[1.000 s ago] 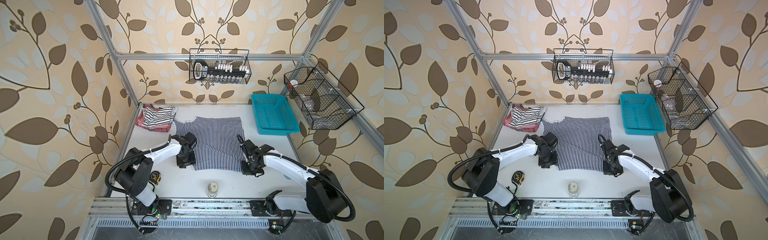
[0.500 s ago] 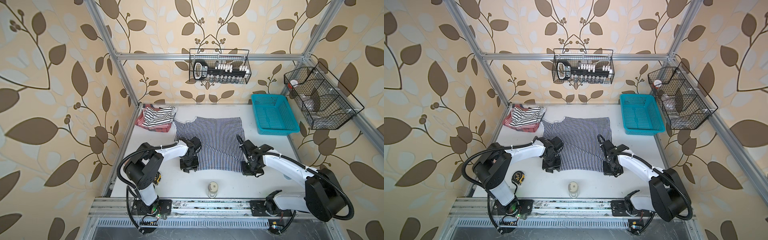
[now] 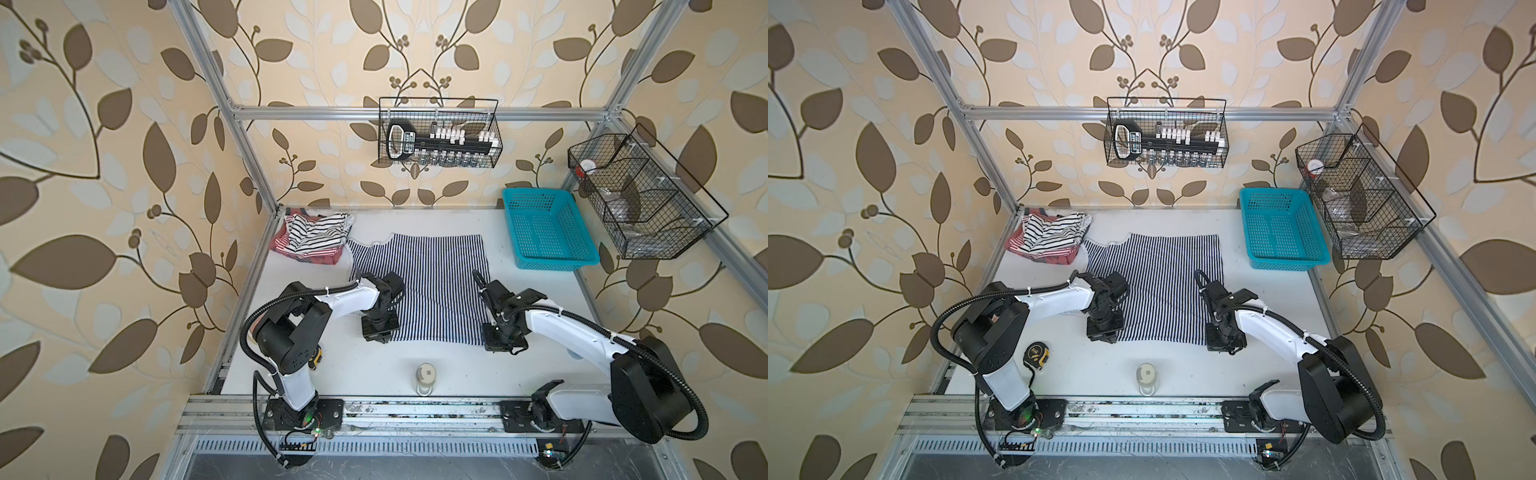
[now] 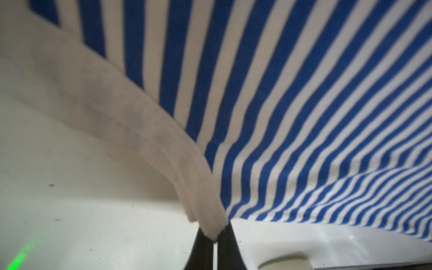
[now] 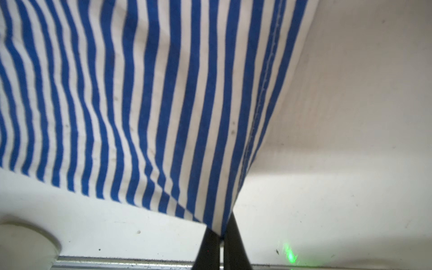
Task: Fold and stack tank tops
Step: Fold the tank top at the center of the table.
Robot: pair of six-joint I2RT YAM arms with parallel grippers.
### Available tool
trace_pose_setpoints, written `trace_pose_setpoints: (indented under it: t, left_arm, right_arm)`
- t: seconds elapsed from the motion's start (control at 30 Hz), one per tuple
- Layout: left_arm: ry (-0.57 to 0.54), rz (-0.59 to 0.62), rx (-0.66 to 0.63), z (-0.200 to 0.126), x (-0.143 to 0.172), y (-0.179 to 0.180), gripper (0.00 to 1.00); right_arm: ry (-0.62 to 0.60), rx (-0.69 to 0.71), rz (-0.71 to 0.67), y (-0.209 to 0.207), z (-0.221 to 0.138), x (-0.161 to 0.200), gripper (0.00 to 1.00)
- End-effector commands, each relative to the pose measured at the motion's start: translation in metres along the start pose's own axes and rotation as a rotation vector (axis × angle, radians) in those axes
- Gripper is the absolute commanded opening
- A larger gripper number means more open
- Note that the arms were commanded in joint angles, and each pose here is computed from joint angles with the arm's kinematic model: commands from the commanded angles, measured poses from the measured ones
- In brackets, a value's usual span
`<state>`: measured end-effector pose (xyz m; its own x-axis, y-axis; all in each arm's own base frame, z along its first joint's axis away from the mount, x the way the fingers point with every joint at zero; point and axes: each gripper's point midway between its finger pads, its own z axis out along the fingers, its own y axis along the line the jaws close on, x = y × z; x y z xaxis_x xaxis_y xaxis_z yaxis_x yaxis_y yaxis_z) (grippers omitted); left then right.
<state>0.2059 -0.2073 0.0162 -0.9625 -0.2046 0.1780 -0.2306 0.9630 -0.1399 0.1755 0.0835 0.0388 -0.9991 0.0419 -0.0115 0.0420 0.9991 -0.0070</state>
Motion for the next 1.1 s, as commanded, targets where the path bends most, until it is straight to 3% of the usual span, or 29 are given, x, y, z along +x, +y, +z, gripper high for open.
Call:
trace_pose_setpoints:
  t: [0.0, 0.63, 1.07]
  left_arm:
    - [-0.027, 0.000, -0.015, 0.003, -0.008, -0.002, 0.00]
    - [-0.170, 0.078, 0.033, -0.067, -0.015, -0.014, 0.00]
    - [-0.193, 0.135, -0.005, -0.084, -0.058, -0.024, 0.00]
  right_arm:
    - [-0.005, 0.008, -0.017, -0.001, -0.010, 0.001, 0.00]
    - [-0.035, -0.010, -0.078, 0.000, -0.046, -0.002, 0.00]
    - [0.000, -0.014, -0.100, -0.006, -0.053, -0.038, 0.00]
